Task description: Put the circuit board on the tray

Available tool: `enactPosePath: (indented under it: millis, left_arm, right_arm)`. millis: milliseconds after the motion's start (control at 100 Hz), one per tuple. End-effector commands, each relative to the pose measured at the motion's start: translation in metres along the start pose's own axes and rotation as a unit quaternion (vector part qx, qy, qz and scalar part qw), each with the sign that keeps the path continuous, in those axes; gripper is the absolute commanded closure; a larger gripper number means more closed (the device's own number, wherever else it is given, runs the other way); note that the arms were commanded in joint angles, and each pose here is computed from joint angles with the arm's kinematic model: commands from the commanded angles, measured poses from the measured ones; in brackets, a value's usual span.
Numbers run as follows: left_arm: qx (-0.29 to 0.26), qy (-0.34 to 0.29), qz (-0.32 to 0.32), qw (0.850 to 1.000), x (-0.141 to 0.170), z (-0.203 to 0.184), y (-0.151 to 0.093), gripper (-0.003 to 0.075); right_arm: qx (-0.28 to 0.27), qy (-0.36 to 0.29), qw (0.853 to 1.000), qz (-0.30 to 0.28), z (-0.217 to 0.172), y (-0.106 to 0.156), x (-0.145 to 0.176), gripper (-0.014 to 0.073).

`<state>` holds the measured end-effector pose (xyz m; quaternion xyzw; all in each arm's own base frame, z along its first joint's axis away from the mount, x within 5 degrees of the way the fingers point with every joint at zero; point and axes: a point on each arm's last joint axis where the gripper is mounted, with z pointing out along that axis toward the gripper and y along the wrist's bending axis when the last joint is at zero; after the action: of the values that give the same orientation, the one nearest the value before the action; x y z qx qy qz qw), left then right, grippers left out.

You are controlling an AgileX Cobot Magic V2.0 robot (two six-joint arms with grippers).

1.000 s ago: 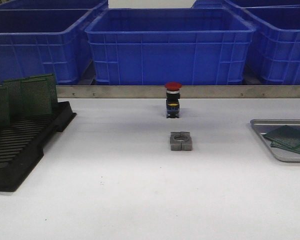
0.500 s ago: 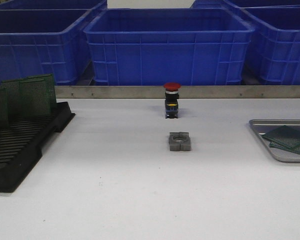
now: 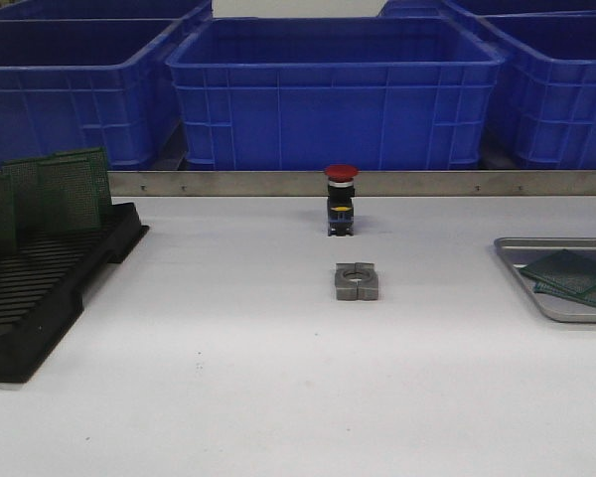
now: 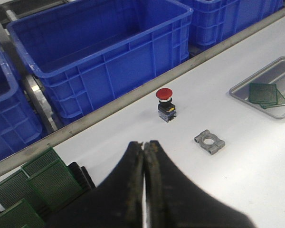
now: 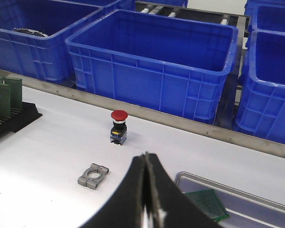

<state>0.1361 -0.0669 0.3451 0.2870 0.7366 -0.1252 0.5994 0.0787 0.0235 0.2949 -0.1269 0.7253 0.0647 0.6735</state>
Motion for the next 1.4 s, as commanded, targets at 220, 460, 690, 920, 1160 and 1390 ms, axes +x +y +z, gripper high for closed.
enactPosePath:
  millis: [220,460,690,920,1160,1390]
  left_arm:
    - [-0.052,-0.103,-0.009,0.993,0.036,-0.057,-0.02,0.0741]
    - [-0.061,-0.144,0.001,0.988,0.058,-0.078,-0.031,0.0741]
    - [-0.062,-0.152,0.003,0.986,0.06,-0.081,-0.032,0.0741]
    - [-0.062,-0.152,0.003,0.986,0.06,-0.081,-0.032,0.0741]
    - [-0.062,-0.152,0.003,0.986,0.06,-0.081,-0.032,0.0741]
    - [-0.062,-0.151,0.003,0.987,0.06,-0.081,-0.032,0.0741]
  right_arm:
    - [-0.014,-0.02,1.0,0.006,-0.014,0.007,0.01,0.0703]
    - [-0.012,-0.022,1.0,0.006,-0.014,0.006,0.012,0.0703]
    - [-0.013,-0.021,1.0,0.006,-0.014,0.007,0.013,0.0703]
    - [-0.013,-0.021,1.0,0.006,-0.014,0.007,0.013,0.0703]
    - [-0.014,-0.021,1.0,0.006,-0.014,0.007,0.013,0.0703]
    - [-0.02,-0.015,1.0,0.006,-0.014,0.008,0.014,0.0703]
